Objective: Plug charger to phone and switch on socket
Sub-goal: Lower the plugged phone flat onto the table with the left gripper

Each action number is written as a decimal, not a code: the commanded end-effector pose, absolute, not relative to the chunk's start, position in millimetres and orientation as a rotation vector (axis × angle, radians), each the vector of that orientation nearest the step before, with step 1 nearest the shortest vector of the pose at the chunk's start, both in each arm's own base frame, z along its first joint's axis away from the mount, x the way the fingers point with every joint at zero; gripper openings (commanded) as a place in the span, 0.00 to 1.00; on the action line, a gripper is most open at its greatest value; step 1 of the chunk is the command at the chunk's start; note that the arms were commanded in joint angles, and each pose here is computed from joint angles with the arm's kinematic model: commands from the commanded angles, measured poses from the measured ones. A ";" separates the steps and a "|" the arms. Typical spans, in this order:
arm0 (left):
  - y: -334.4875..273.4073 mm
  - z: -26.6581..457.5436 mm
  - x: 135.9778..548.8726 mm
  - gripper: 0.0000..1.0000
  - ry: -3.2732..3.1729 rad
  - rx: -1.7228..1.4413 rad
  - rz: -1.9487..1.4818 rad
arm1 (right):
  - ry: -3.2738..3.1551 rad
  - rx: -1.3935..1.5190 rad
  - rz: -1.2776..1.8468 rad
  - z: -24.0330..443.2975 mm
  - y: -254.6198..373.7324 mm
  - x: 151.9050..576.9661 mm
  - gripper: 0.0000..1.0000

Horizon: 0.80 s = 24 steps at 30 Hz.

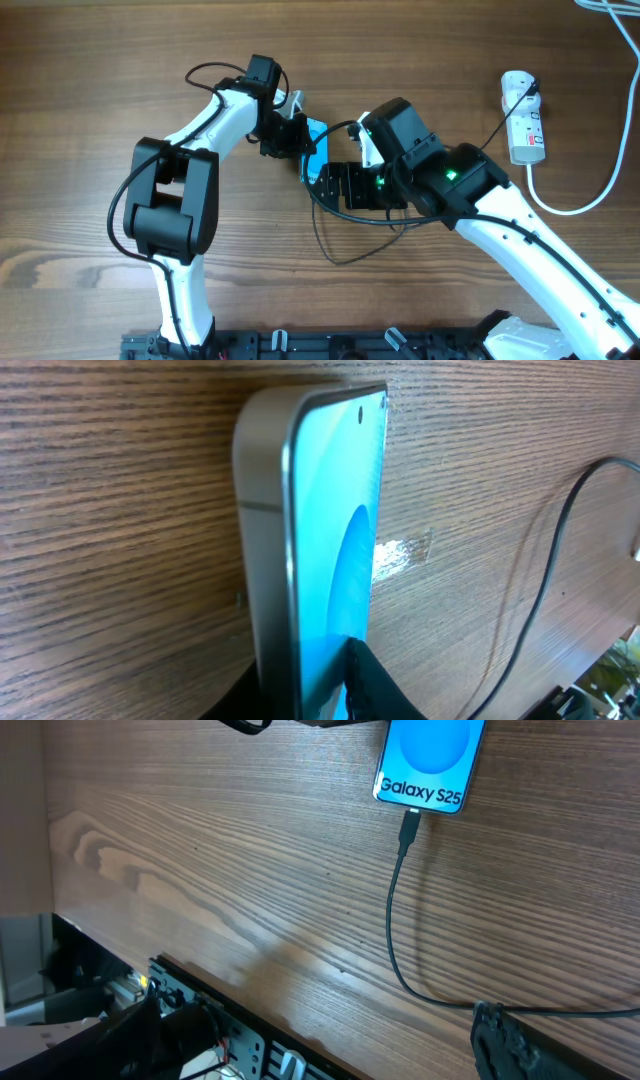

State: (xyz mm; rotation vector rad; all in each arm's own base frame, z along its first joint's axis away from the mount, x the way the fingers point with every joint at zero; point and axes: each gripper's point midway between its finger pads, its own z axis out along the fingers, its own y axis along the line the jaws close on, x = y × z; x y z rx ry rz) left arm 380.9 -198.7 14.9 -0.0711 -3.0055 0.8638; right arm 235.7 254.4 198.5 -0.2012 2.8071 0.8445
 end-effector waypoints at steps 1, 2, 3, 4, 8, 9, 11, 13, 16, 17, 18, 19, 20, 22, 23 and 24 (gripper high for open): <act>-185.3 -11.2 368.4 0.23 -2.995 -0.053 0.730 | 2.786 -0.217 0.850 204.2 255.6 239.8 1.00; -183.9 -12.1 368.3 0.24 -2.998 -0.052 0.717 | 2.787 -0.217 0.850 204.2 255.6 239.8 1.00; -183.3 -12.5 368.1 0.28 -2.999 -0.051 0.712 | 2.787 -0.217 0.849 204.1 255.5 239.7 1.00; -182.0 -13.3 368.2 0.29 -3.003 -0.050 0.700 | 2.788 -0.217 0.849 204.0 255.4 239.6 1.00; -179.6 -14.9 367.9 0.31 -3.009 -0.048 0.677 | 2.792 -0.216 0.846 203.5 254.9 239.0 1.00; -178.4 -15.4 368.3 0.35 -3.013 -0.047 0.666 | 2.793 -0.217 0.846 203.4 254.8 238.8 1.00; -175.6 -16.7 368.8 0.36 -3.022 -0.041 0.640 | 2.797 -0.216 0.843 202.9 254.2 238.1 1.00; -173.0 -17.8 368.1 0.38 -3.025 -0.039 0.616 | 2.802 -0.217 0.839 202.3 253.5 237.3 1.00; -170.8 -18.6 367.0 0.44 -3.025 -0.037 0.596 | 2.808 -0.211 0.819 200.7 251.2 237.4 1.00; -170.7 -18.7 366.9 0.45 -3.025 -0.037 0.595 | 2.808 -0.208 0.812 200.3 250.5 237.8 1.00; -170.5 -18.7 366.3 0.45 -3.023 -0.036 0.593 | 2.810 -0.204 0.805 199.7 249.5 237.9 1.00; -170.0 -18.9 366.2 0.45 -3.024 -0.035 0.588 | 2.812 -0.203 0.804 199.5 249.3 237.6 1.00; -169.2 -19.2 365.8 0.48 -3.024 -0.035 0.580 | 2.814 -0.203 0.803 199.3 249.1 237.4 1.00; -165.9 -20.5 365.4 0.57 -3.029 -0.032 0.550 | 2.820 -0.200 0.796 198.5 248.0 236.5 1.00; -164.5 -21.0 364.9 0.57 -3.030 -0.031 0.537 | 2.823 -0.198 0.789 197.9 247.1 236.5 1.00; -163.0 -21.4 364.2 0.58 -3.029 -0.030 0.524 | 2.826 -0.192 0.774 196.8 245.3 236.7 1.00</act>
